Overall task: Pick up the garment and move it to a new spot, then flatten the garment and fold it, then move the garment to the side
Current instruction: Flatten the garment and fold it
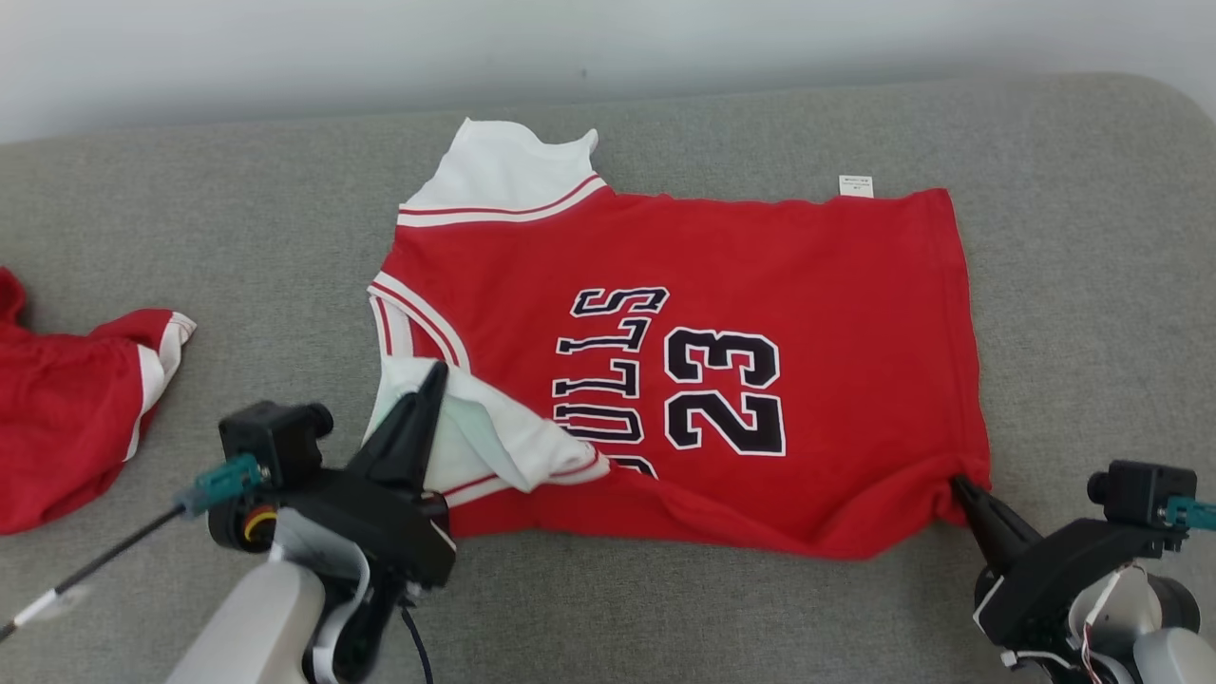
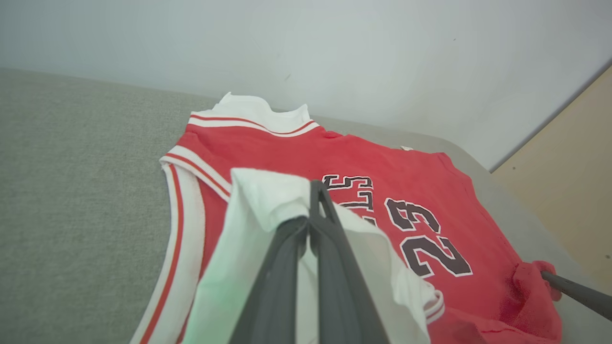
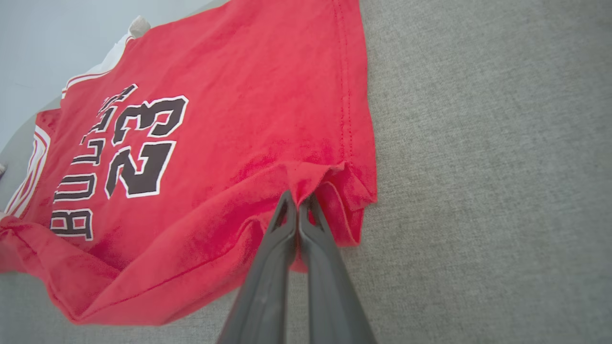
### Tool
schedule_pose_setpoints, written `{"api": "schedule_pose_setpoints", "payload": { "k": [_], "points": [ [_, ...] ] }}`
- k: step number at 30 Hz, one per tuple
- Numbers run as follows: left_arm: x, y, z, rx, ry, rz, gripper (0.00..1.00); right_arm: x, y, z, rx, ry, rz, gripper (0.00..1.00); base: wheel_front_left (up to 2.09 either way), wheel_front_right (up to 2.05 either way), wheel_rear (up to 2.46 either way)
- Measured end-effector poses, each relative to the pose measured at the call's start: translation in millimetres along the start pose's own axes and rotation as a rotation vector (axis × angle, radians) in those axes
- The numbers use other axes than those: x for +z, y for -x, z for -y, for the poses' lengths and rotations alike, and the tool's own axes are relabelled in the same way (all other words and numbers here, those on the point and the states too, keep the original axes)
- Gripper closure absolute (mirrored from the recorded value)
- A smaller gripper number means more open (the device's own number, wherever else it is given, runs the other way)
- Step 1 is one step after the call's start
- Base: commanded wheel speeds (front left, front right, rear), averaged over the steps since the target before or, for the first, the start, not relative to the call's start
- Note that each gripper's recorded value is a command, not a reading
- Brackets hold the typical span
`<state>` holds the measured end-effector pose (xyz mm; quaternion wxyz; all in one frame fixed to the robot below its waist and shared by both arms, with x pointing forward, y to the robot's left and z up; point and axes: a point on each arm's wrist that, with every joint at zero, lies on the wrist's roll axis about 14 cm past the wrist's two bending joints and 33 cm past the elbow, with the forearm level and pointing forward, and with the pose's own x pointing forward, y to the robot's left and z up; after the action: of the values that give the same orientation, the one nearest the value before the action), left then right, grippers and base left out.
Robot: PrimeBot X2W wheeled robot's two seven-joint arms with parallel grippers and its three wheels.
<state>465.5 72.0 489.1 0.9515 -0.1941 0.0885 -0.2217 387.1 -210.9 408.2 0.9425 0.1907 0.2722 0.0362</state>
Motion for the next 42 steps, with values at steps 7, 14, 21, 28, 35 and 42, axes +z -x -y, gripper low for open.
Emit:
{"api": "schedule_pose_setpoints", "payload": {
  "k": [7,14,21,28,35,42],
  "points": [
    [3.2,-29.5,-21.6,0.028,-0.031,-0.013,1.0,11.3,-10.5,6.1,-0.013,-0.018,0.016,1.0,0.0,0.0,0.0],
    [-1.2,-46.7,-24.9,0.033,-0.046,-0.024,1.0,25.2,-16.0,9.1,-0.019,-0.027,0.055,1.0,0.0,0.0,0.0],
    [2.7,-46.8,-27.8,0.043,-0.079,0.011,0.0,46.7,-18.9,7.7,-0.018,-0.001,0.154,0.0,0.0,0.0,0.0],
    [5.6,-29.4,-39.8,0.08,-0.079,0.03,0.0,44.1,-12.9,16.6,-0.038,0.034,0.173,0.0,0.0,0.0,0.0],
    [-25.0,15.8,-57.7,0.147,-0.083,-0.023,0.0,22.8,-3.8,27.2,-0.06,0.055,0.136,0.0,0.0,0.0,0.0],
    [-60.1,45.7,-68.0,0.205,-0.049,-0.1,0.0,12.0,-6.7,23.5,-0.053,0.082,0.116,0.0,0.0,0.0,0.0]
  ]
}}
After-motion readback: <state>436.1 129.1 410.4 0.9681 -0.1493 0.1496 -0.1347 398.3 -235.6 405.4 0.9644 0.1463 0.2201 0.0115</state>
